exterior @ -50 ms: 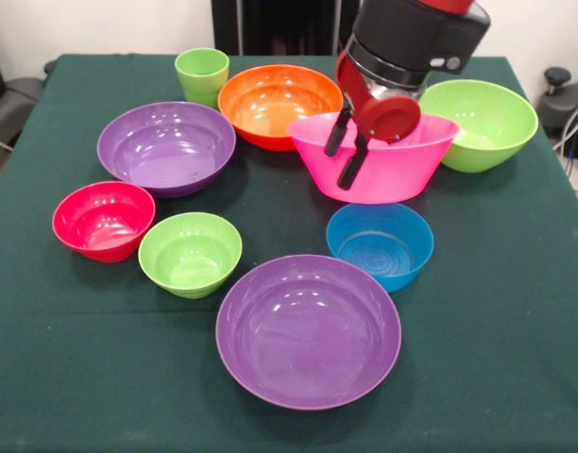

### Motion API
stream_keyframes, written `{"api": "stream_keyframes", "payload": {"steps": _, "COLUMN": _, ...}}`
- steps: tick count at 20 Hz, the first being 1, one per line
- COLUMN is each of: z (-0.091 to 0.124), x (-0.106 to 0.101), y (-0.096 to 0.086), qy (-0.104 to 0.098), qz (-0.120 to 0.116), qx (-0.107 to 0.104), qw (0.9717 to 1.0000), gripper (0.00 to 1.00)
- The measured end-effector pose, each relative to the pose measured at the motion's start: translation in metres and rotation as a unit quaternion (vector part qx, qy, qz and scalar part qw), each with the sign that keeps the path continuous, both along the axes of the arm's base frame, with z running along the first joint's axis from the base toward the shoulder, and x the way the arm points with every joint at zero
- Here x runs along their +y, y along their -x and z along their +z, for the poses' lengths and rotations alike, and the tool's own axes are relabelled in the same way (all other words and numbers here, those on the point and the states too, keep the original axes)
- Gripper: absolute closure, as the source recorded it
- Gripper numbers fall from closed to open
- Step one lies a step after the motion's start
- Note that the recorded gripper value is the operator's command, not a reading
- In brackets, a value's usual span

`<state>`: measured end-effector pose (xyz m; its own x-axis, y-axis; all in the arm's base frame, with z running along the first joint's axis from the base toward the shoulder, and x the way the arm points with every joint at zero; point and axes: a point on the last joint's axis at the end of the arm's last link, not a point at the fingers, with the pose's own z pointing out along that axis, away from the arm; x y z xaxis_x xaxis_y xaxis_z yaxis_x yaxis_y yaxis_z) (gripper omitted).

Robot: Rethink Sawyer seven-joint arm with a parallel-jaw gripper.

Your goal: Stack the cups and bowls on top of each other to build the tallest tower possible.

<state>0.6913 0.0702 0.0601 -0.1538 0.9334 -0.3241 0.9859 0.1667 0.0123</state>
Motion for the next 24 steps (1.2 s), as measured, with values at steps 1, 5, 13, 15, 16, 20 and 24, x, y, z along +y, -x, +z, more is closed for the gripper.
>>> {"api": "stream_keyframes", "payload": {"steps": 1, "z": -0.002, "x": 0.002, "y": -0.001, "qy": 0.001, "qz": 0.003, "qx": 0.0, "qw": 1.0, "gripper": 0.0}}
{"api": "stream_keyframes", "payload": {"steps": 5, "z": -0.013, "x": 0.019, "y": -0.008, "qy": 0.006, "qz": 0.021, "qx": -0.001, "qw": 0.9998, "gripper": 0.0}}
{"api": "stream_keyframes", "payload": {"steps": 13, "z": -0.021, "x": 0.045, "y": -0.011, "qy": 0.013, "qz": 0.036, "qx": -0.003, "qw": 0.9993, "gripper": 0.0}}
{"api": "stream_keyframes", "payload": {"steps": 15, "z": -0.019, "x": 0.05, "y": -0.01, "qy": 0.013, "qz": 0.035, "qx": -0.004, "qw": 0.9993, "gripper": 0.0}}
{"api": "stream_keyframes", "payload": {"steps": 16, "z": -0.018, "x": 0.051, "y": -0.01, "qy": 0.013, "qz": 0.035, "qx": -0.004, "qw": 0.9993, "gripper": 0.0}}
{"api": "stream_keyframes", "payload": {"steps": 20, "z": -0.004, "x": 0.059, "y": -0.012, "qy": 0.007, "qz": 0.031, "qx": -0.007, "qw": 0.9995, "gripper": 0.0}}
{"api": "stream_keyframes", "payload": {"steps": 24, "z": 0.018, "x": 0.064, "y": -0.017, "qy": 0.001, "qz": 0.031, "qx": -0.021, "qw": 0.9993, "gripper": 0.0}}
